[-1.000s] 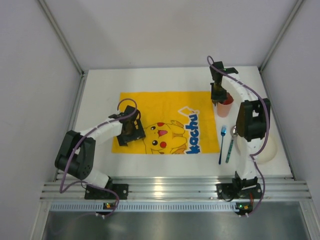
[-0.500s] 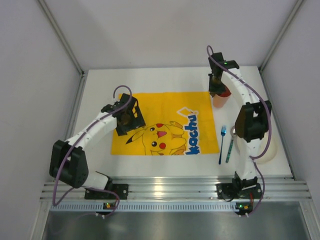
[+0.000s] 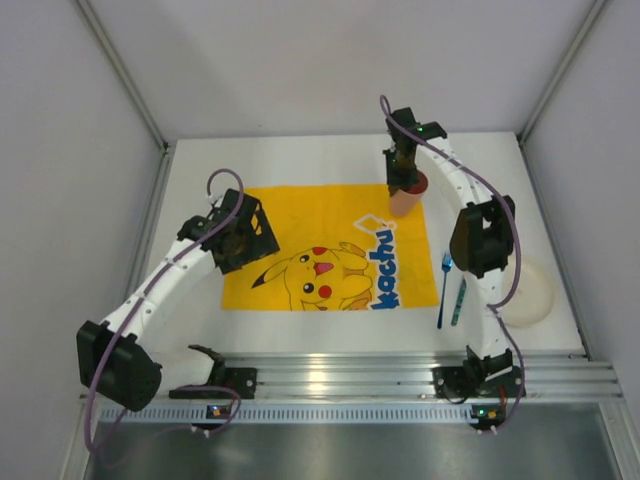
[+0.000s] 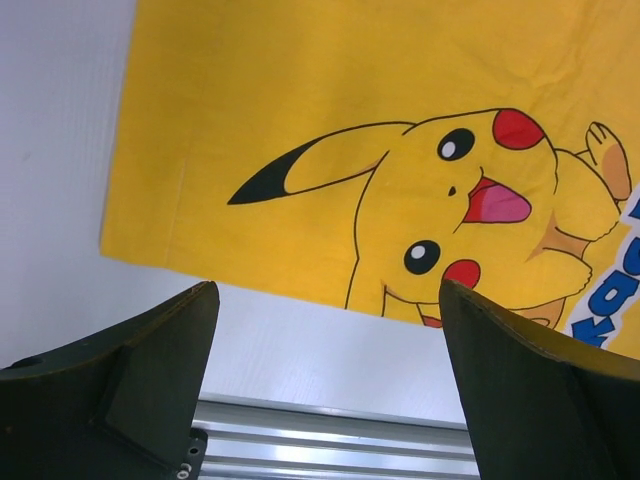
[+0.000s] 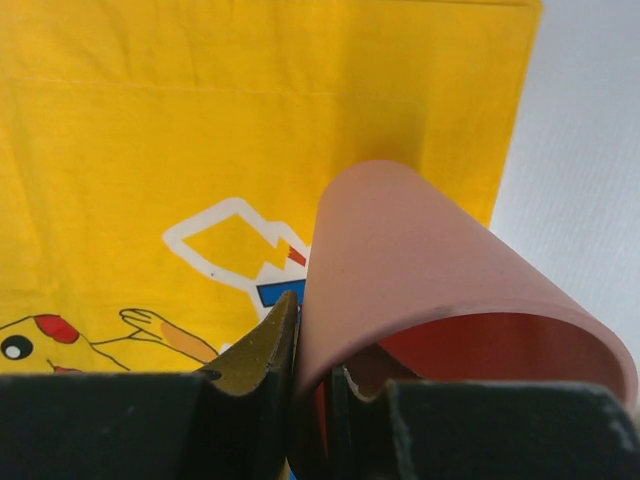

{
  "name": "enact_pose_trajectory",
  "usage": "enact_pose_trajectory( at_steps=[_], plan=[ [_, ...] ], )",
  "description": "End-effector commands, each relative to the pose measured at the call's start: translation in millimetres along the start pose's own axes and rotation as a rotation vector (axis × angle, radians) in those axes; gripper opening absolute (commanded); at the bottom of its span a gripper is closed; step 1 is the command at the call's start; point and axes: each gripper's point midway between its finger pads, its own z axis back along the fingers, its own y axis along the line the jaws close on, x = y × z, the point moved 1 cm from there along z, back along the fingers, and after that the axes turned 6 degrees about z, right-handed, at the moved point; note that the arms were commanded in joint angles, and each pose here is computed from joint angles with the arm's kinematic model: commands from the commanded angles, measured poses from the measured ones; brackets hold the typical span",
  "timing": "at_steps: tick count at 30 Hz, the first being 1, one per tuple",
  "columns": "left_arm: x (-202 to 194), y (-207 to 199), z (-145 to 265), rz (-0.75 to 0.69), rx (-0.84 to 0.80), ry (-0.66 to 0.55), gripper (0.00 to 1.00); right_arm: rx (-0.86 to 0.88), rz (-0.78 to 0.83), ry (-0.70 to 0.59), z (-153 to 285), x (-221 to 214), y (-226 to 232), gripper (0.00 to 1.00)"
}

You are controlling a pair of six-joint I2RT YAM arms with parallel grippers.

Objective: Set the dinner table for one person

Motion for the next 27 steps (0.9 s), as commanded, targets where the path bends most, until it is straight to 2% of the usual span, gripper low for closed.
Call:
enact_pose_trajectory(
  at_steps=[1, 2, 3, 4, 6, 7, 8, 9, 10, 14, 21, 23, 25, 27],
  plan=[
    [-5.4, 24.4, 15.2, 0.027, 0.047, -0.03, 0.97, 0.004, 0.023, 0.0, -14.6, 4.2, 11.0, 0.05],
    [-7.7, 31.4, 18.9, 0.036, 0.055, -0.041, 0.97, -0.002, 0.031, 0.012, -22.6, 0.7, 13.6, 0.11],
    [-9.3, 34.3, 20.3, 0.038, 0.056, -0.042, 0.97, -0.002, 0.033, 0.02, -25.9, -1.1, 15.0, 0.11],
    [-10.5, 37.6, 21.8, 0.043, 0.061, -0.049, 0.97, -0.002, 0.036, 0.026, -28.5, -2.7, 16.5, 0.23],
    [-13.2, 44.3, 26.0, 0.052, 0.061, -0.06, 0.97, 0.002, 0.038, 0.029, -30.0, -4.0, 20.6, 0.38],
    [-13.5, 46.0, 27.3, 0.057, 0.06, -0.066, 0.97, -0.004, 0.038, 0.026, -28.2, -3.8, 20.1, 0.52],
    [-15.5, 48.6, 28.6, 0.057, 0.055, -0.071, 0.97, -0.009, 0.034, 0.011, -21.9, -1.4, 21.3, 0.59],
    [-16.5, 50.1, 28.8, 0.063, 0.056, -0.072, 0.97, -0.018, 0.033, 0.001, -17.1, 0.3, 19.5, 0.7],
    [-16.7, 50.8, 30.6, 0.067, 0.048, -0.078, 0.97, -0.022, 0.028, -0.021, -6.0, 4.6, 18.2, 0.74],
    [-23.8, 55.1, 27.7, 0.069, 0.05, -0.063, 0.97, -0.033, 0.018, -0.085, 35.6, 16.6, 14.7, 0.84],
    [-24.7, 53.9, 23.7, 0.048, 0.038, -0.06, 0.98, -0.038, 0.028, -0.3, 143.7, 37.9, -0.5, 0.86],
    [-26.4, 52.2, 18.5, 0.031, 0.032, -0.053, 0.98, -0.091, -0.015, -0.32, 163.6, 23.5, -24.2, 0.86],
    [-27.8, 48.6, 15.2, 0.014, 0.014, -0.042, 0.98, -0.112, -0.048, -0.329, 165.7, 10.5, -41.0, 0.86],
    [-29.1, 44.4, 8.4, -0.001, 0.002, -0.03, 0.98, -0.106, -0.121, -0.237, 150.2, -32.7, -68.9, 0.86]
  ],
)
